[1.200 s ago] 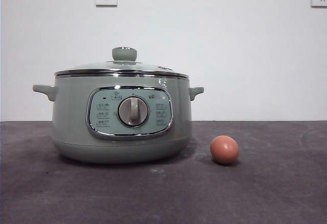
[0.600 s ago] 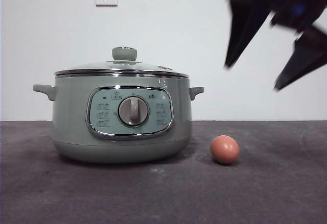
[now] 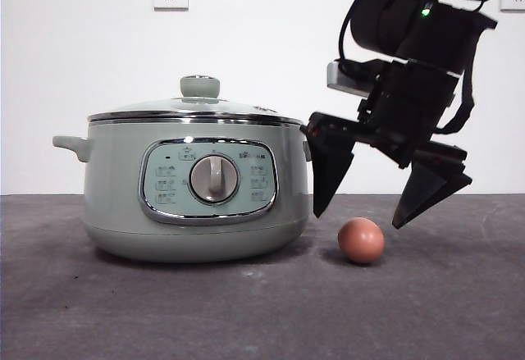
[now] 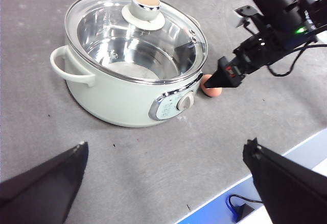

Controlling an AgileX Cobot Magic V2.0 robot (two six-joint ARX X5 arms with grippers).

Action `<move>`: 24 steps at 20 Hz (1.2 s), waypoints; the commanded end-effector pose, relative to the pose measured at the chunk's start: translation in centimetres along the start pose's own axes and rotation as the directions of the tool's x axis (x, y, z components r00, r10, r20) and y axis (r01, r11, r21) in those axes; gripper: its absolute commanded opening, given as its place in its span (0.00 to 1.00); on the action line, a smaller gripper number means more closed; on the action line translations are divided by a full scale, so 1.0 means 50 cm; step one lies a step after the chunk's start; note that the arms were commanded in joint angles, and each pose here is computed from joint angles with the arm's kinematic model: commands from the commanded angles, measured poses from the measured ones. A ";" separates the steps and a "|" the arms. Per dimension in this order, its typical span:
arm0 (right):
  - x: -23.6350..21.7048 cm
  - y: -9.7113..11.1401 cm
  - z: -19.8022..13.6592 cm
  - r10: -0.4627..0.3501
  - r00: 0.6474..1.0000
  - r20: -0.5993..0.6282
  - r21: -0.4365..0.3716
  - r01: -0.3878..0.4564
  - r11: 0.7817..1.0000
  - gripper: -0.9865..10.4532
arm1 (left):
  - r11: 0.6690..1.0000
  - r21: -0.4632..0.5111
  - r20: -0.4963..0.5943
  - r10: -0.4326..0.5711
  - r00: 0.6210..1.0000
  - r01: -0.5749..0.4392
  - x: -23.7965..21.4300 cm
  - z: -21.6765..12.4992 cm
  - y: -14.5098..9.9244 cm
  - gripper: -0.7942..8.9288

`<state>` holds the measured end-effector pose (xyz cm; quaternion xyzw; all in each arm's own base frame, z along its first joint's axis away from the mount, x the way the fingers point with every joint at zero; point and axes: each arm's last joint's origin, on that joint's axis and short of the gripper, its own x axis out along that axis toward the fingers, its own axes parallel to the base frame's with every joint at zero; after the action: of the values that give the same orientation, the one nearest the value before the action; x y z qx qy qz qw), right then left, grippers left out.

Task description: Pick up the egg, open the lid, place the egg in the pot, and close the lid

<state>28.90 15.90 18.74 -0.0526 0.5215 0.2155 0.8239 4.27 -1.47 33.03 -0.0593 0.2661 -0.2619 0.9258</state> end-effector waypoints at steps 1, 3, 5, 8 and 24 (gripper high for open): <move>0.022 0.000 -0.003 -0.039 0.999 -0.020 0.013 0.039 0.999 0.55 | 1.000 0.008 0.003 0.001 1.000 -0.001 -0.001 0.000 0.000 0.79; 0.033 0.001 -0.004 -0.041 0.999 -0.027 0.011 0.042 0.999 0.55 | 1.000 0.008 0.003 0.001 1.000 -0.001 -0.001 0.000 0.000 0.79; 0.034 0.001 -0.003 -0.041 0.999 -0.021 0.019 0.042 0.999 0.49 | 1.000 0.008 0.003 0.002 1.000 -0.002 -0.001 0.000 0.000 0.79; 0.035 0.002 -0.002 -0.039 0.999 -0.015 0.042 0.039 0.998 0.36 | 1.000 0.008 0.003 0.002 1.000 -0.002 -0.001 0.000 0.000 0.79; -0.032 0.010 -0.004 -0.034 0.999 0.008 0.010 0.034 0.999 0.07 | 1.000 -0.002 -0.007 0.000 1.000 0.000 0.010 0.009 0.006 0.79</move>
<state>27.94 15.68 19.97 -0.0521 0.5260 0.1937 0.8265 5.02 -1.46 33.04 -0.0619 0.2747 -0.2615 0.9232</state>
